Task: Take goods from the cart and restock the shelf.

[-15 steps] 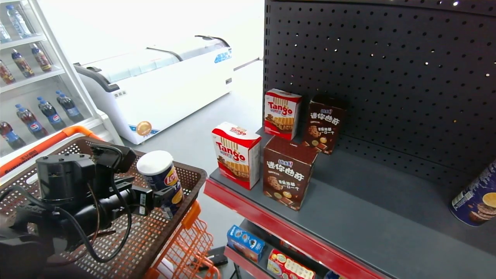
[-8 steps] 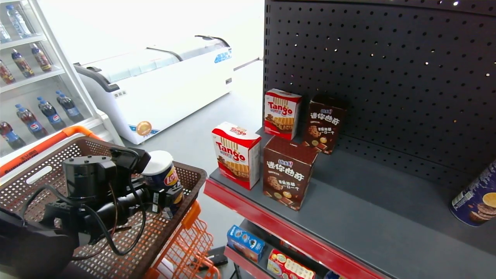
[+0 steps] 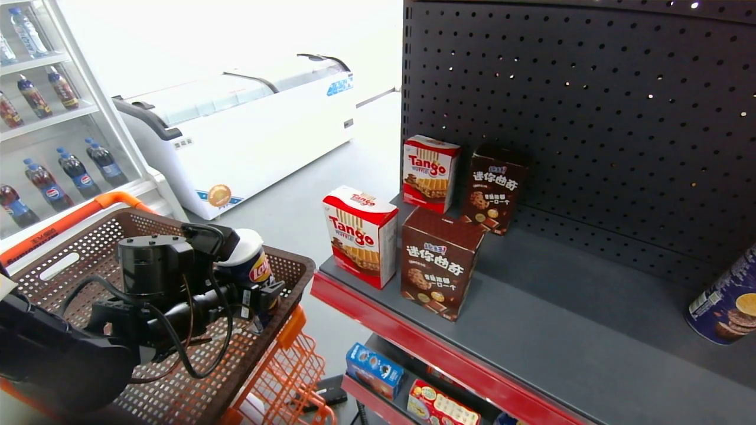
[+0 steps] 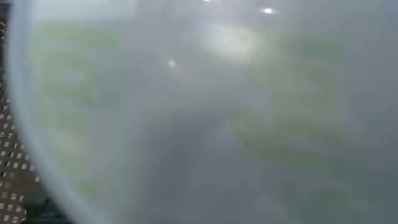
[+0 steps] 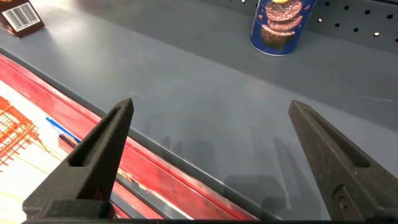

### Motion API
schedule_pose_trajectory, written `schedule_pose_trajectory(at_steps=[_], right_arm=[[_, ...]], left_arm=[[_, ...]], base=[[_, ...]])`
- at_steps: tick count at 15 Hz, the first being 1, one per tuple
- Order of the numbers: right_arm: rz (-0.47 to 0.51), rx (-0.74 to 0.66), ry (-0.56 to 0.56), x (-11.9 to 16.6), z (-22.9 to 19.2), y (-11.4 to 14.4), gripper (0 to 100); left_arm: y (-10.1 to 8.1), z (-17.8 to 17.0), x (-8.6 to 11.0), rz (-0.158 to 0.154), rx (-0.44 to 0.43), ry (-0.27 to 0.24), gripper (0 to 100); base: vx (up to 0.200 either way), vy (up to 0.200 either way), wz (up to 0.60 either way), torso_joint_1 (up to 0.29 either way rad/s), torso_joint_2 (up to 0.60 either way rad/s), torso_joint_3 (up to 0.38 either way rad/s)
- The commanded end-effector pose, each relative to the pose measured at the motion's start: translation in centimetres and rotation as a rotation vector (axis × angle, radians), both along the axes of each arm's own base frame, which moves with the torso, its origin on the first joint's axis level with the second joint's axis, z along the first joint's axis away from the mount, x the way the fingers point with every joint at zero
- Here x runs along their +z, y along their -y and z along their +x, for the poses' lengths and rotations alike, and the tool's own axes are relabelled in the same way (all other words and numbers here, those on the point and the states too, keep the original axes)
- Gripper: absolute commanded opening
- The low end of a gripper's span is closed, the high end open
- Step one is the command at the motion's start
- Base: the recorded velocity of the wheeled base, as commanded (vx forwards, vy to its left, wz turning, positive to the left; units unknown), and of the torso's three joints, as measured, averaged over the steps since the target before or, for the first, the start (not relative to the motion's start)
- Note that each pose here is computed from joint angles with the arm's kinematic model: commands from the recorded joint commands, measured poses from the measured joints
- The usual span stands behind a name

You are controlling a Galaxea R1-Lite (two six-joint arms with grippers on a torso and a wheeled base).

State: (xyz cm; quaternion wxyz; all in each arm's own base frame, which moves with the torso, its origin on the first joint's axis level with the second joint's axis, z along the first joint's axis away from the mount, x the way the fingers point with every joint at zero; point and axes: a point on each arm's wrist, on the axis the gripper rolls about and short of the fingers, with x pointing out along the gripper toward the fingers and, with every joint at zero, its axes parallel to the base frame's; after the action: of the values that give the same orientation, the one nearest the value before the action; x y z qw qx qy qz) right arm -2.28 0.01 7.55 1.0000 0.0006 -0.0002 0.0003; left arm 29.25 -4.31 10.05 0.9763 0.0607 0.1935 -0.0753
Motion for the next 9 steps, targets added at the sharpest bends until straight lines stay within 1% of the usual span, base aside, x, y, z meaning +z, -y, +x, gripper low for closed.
schedule_pose_trajectory(at_steps=[1, 2, 3, 6, 7, 8, 9], right_arm=[[0.0, 0.001, 0.0, 0.0, 0.0, 0.0, 100], [0.0, 0.001, 0.0, 0.0, 0.0, 0.0, 100], [-0.001, 0.001, 0.001, 0.04, -0.01, 0.0, 100], [0.0, 0.001, 0.0, 0.0, 0.0, 0.0, 100], [0.0, 0.001, 0.0, 0.0, 0.0, 0.0, 100], [-0.001, 0.001, 0.0, 0.0, 0.0, 0.0, 100], [0.0, 0.001, 0.0, 0.0, 0.0, 0.0, 100]], left_arm=[[0.02, 0.17, -0.22, 0.001, 0.0, -0.006, 100], [0.05, 0.32, -0.38, 0.001, 0.0, -0.006, 100], [0.07, 0.48, -0.35, 0.0, 0.0, 0.002, 0], [0.13, 0.85, -0.31, 0.003, -0.001, 0.008, 0], [0.13, 0.88, -0.25, 0.018, -0.006, 0.017, 0], [0.16, 0.78, -0.09, 0.042, -0.018, 0.032, 0], [0.21, 0.75, 0.28, 0.043, -0.024, 0.054, 0]], base=[[0.0, 0.0, 0.0, 0.0, 0.0, 0.0], [0.0, 0.0, 0.0, 0.0, 0.0, 0.0], [0.0, 0.0, 0.0, 0.0, 0.0, 0.0], [0.0, 0.0, 0.0, 0.0, 0.0, 0.0], [0.0, 0.0, 0.0, 0.0, 0.0, 0.0], [0.0, 0.0, 0.0, 0.0, 0.0, 0.0], [0.0, 0.0, 0.0, 0.0, 0.0, 0.0]])
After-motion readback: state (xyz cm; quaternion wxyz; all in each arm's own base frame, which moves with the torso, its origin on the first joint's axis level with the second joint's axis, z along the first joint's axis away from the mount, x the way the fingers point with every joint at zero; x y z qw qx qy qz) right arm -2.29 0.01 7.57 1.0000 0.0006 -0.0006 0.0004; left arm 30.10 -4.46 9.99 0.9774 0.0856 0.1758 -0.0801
